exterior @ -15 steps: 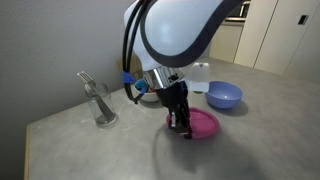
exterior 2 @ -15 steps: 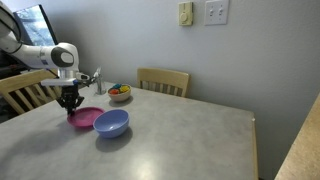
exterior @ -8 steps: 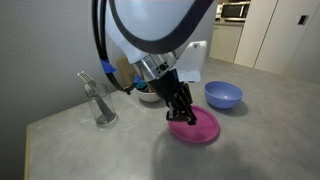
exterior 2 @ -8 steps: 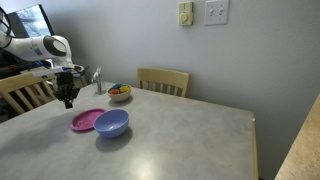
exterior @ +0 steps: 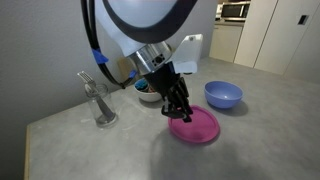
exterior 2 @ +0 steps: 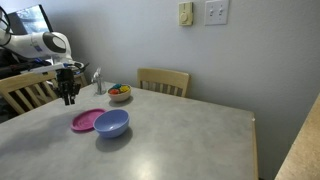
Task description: Put the plate on the blue bowl
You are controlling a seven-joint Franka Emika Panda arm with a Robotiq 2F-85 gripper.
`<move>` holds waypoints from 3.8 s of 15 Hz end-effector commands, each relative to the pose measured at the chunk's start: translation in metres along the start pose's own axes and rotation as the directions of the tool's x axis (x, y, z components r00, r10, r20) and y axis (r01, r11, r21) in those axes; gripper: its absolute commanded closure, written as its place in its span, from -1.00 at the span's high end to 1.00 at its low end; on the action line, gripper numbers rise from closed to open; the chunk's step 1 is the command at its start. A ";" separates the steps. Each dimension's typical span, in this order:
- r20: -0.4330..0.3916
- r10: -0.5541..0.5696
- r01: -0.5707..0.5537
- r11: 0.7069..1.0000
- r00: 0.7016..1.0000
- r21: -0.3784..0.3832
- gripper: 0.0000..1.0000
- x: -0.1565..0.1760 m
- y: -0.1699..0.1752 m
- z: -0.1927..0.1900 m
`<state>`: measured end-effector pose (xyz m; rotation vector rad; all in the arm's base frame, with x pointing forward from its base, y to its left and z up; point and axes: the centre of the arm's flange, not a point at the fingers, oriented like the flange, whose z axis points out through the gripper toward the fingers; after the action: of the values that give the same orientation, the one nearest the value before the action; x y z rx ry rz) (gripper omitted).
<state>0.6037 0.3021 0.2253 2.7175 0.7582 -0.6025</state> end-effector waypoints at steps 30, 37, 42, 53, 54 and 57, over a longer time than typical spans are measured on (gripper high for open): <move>-0.116 0.141 -0.084 0.915 0.983 0.394 0.96 0.013 0.039 0.099; -0.119 0.143 -0.088 0.920 0.982 0.382 -0.20 0.014 0.043 0.097; -0.123 0.151 -0.094 0.920 0.981 0.382 -0.95 0.011 0.043 0.094; -0.114 0.162 -0.116 0.937 0.980 0.331 -0.94 0.003 0.034 0.069; -0.115 0.160 -0.117 0.940 0.980 0.319 -0.94 0.003 0.031 0.065; -0.111 0.158 -0.122 0.954 0.981 0.274 -0.94 0.000 0.021 0.045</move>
<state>0.6116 0.2654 0.1653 3.1146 0.5489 -0.5321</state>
